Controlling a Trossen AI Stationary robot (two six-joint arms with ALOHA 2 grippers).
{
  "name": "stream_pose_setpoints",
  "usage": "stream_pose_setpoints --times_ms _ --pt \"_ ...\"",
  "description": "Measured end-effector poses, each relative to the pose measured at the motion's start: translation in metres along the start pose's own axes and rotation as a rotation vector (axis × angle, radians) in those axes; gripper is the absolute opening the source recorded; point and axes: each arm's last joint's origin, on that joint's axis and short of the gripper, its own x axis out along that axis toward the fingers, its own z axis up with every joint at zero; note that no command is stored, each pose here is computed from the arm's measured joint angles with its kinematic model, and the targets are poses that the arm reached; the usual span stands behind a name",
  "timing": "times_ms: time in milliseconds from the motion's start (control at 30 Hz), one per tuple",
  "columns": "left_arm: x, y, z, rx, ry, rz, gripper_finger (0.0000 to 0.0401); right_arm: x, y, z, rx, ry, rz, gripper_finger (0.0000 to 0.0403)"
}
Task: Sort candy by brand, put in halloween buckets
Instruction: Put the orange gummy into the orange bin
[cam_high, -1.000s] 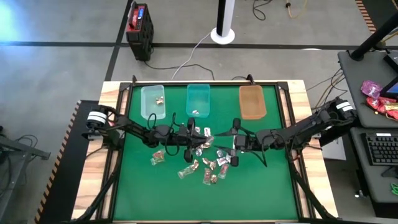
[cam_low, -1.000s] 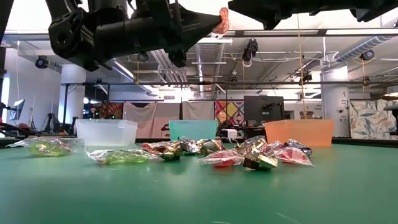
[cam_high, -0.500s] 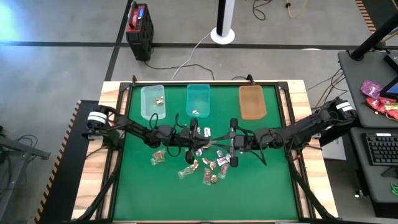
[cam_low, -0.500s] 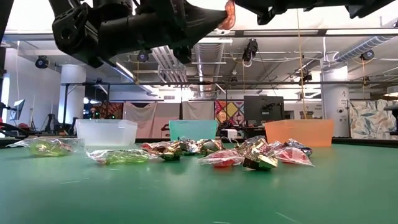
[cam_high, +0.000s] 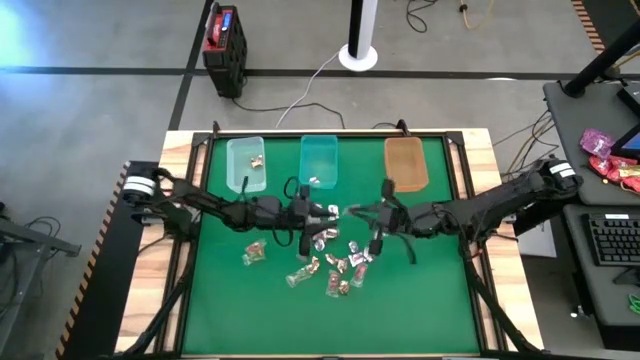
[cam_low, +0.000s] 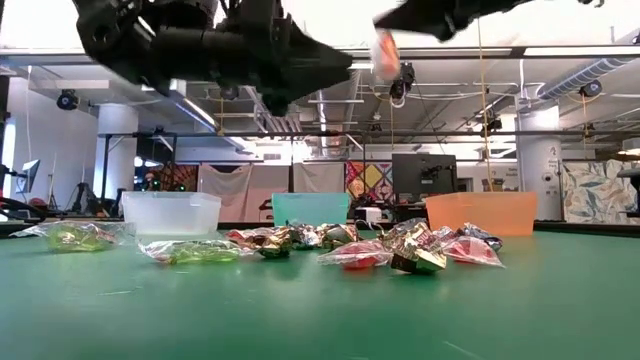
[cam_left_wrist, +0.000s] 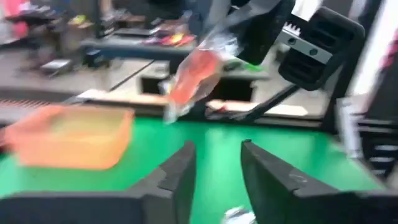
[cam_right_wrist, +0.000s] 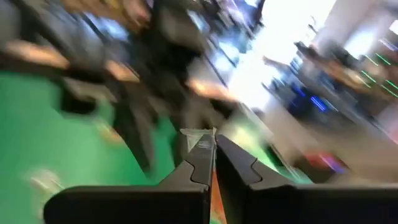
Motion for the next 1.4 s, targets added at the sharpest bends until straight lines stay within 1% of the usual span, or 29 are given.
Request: stream_pose_setpoints --times_ms 67,133,200,267,333,400,467,567,667,733,833,1000,1067,1167,1333,1400 --pt "-0.008 0.004 0.007 0.018 0.077 0.063 0.0137 0.001 -0.012 0.001 0.017 0.125 -0.171 0.0008" --pt "-0.018 0.006 0.014 0.038 0.143 0.104 0.0149 0.003 -0.029 -0.003 0.059 0.249 -0.381 0.0008" --pt "-0.028 0.007 0.022 0.049 0.181 0.131 0.0156 0.005 -0.050 -0.013 0.144 0.349 -0.542 0.0008" --pt "-0.037 0.007 0.030 0.049 0.198 0.136 0.0157 0.007 -0.072 -0.028 0.248 0.455 -0.655 0.0008" --pt "-0.045 0.007 0.036 0.033 0.205 0.137 0.0157 0.008 -0.095 -0.046 0.323 0.565 -0.761 0.0008" --pt "-0.052 0.007 0.040 0.018 0.214 0.138 0.0155 0.009 -0.115 -0.062 0.394 0.638 -0.841 0.0009" --pt "-0.055 0.006 0.044 0.007 0.211 0.138 0.0152 0.012 -0.131 -0.076 0.463 0.690 -0.852 0.0009" --pt "-0.059 0.006 0.044 0.002 0.235 0.140 0.0150 0.016 -0.146 -0.089 0.531 0.726 -0.814 0.0009" --pt "-0.062 0.007 0.041 0.002 0.273 0.146 0.0150 0.016 -0.156 -0.094 0.580 0.740 -0.803 0.0010" --pt "-0.062 0.007 0.038 0.006 0.303 0.149 0.0150 0.016 -0.157 -0.095 0.584 0.743 -0.804 0.0015" --pt "-0.062 0.007 0.035 0.007 0.326 0.152 0.0150 0.016 -0.158 -0.095 0.586 0.739 -0.802 0.0034" --pt "-0.061 0.008 0.030 0.015 0.364 0.156 0.0150 0.016 -0.158 -0.094 0.590 0.738 -0.795 0.0081" --pt "-0.060 0.008 0.028 0.018 0.374 0.156 0.0150 0.016 -0.155 -0.092 0.590 0.732 -0.778 0.0099" --pt "-0.063 0.009 0.022 0.030 0.445 0.159 0.0150 0.018 -0.147 -0.087 0.578 0.719 -0.698 0.0121" --pt "-0.062 0.008 0.007 0.088 0.561 0.150 0.0150 0.021 -0.120 -0.075 0.518 0.684 -0.536 0.0145" --pt "-0.059 0.007 -0.001 0.118 0.601 0.121 0.0150 0.022 -0.109 -0.069 0.500 0.656 -0.488 0.0152"
